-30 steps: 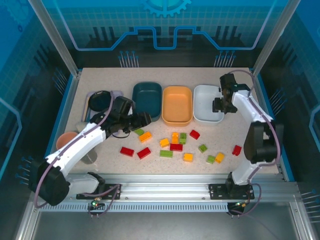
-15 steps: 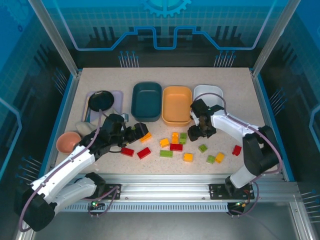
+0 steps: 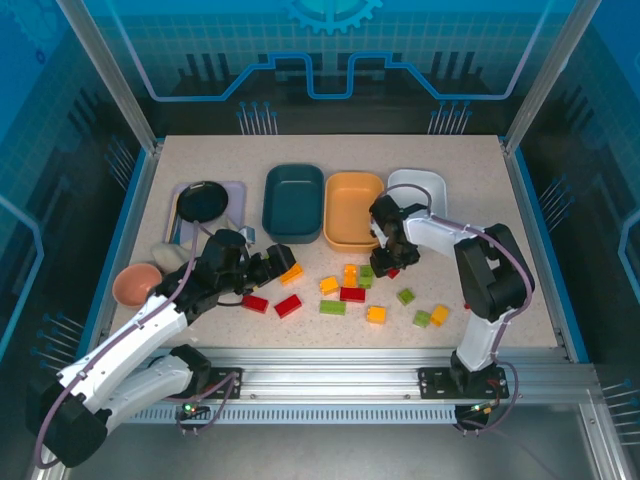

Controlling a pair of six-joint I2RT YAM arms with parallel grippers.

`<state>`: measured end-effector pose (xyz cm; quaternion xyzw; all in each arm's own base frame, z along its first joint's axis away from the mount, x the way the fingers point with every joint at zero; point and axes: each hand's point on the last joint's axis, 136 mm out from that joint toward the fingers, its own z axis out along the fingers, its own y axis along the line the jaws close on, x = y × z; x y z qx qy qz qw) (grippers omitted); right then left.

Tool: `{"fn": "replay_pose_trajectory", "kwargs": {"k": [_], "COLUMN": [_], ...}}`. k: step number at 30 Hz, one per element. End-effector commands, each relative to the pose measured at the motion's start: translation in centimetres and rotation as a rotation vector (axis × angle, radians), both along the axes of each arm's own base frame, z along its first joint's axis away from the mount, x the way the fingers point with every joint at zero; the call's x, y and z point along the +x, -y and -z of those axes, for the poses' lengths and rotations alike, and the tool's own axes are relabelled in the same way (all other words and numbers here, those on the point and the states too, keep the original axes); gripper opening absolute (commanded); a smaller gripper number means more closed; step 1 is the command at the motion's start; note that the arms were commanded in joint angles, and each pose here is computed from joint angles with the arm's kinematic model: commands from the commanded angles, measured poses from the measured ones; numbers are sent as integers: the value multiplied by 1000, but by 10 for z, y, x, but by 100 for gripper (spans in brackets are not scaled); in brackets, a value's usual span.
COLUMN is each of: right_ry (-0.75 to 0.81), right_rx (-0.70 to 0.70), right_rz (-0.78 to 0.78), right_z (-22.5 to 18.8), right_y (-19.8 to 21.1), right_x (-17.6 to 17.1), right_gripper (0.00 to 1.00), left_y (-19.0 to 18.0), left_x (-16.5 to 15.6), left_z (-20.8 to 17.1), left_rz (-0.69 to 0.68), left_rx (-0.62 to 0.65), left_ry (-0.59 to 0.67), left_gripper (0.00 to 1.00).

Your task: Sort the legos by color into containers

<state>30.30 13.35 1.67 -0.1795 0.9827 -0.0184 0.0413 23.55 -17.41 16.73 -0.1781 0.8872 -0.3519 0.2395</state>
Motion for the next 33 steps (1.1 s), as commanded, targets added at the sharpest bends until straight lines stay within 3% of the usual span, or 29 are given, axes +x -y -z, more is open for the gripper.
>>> {"fn": "replay_pose_trajectory", "kwargs": {"k": [1,9,17,22,29,33], "right_ry": [-9,10,187,250,148,96], "right_rx": [-7,-9,26,111,98,64], "right_rz": [-25,-21,137,343,492,515], "right_z": [7,1,-78,-104,-63,-44], "right_y": [-6,-9,20,58,79,84], "right_x": [4,-8,-10,41,119,136], "right_gripper": [53,31,26,25,26,36], "left_y": [-1,-1,8,6,-11,-33], "left_x": [-3,-4,7,24,43,46], "left_z": [1,-2,-23,-26,0,16], "left_rz": [-12,-17,-6,-35,-129,-239], "left_rx": [-8,-13,-28,71,181,202], "left_ry": [0,6,30,-29,-201,-298], "left_gripper": [97,97,97,96,95,92]}}
